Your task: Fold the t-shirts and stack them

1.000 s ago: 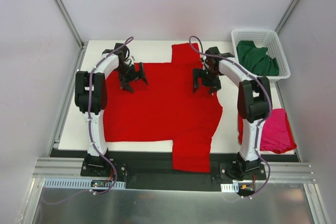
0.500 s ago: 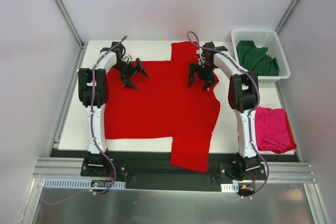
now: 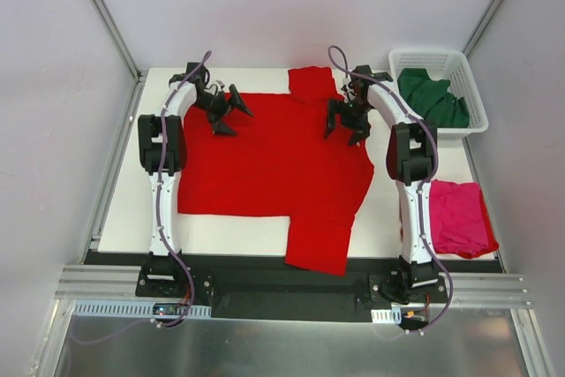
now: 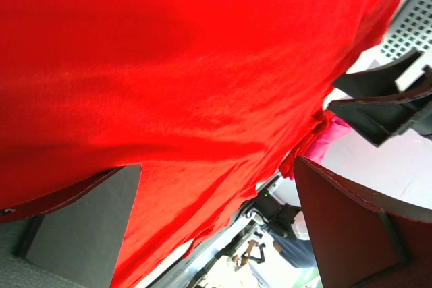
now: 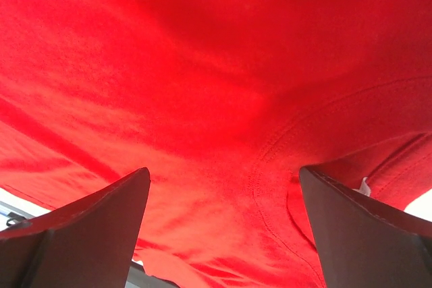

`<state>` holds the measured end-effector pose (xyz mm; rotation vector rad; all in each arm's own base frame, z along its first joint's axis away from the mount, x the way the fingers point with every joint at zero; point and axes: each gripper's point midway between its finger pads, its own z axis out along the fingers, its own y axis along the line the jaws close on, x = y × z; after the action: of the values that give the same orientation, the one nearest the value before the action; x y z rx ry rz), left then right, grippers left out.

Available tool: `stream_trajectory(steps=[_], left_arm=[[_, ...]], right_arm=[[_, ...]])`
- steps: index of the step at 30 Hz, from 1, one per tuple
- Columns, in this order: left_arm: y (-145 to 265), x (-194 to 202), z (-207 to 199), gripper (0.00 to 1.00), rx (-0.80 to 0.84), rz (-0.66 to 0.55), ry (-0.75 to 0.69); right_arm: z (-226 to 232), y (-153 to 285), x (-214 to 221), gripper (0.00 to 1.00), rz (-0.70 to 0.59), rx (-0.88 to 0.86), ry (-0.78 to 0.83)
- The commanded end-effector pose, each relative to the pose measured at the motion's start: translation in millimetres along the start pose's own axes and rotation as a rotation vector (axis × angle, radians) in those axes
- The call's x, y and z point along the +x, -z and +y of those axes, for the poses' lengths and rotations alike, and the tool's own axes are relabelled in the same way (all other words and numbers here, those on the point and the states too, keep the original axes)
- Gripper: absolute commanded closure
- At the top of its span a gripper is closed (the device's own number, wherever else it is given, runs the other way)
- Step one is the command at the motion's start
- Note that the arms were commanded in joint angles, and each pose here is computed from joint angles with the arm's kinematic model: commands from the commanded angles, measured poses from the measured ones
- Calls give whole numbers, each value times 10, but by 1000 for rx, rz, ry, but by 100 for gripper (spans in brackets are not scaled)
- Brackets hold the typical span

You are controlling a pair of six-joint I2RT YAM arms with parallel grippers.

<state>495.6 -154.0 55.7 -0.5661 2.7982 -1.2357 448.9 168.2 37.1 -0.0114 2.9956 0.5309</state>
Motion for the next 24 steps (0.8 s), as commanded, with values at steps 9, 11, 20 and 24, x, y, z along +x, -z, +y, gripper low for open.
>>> stream_trajectory(steps=[9, 11, 20, 24], left_arm=[[82, 118, -85, 1, 4, -25, -37], [204, 281, -118, 1, -28, -39, -41], [434, 684, -261, 1, -77, -66, -61], [429, 745, -115, 1, -109, -52, -61]], right_arm=[[21, 464, 176, 4, -4, 53, 17], [123, 623, 111, 4, -58, 36, 12], [205, 866, -221, 4, -245, 100, 13], [183, 699, -424, 4, -285, 88, 17]])
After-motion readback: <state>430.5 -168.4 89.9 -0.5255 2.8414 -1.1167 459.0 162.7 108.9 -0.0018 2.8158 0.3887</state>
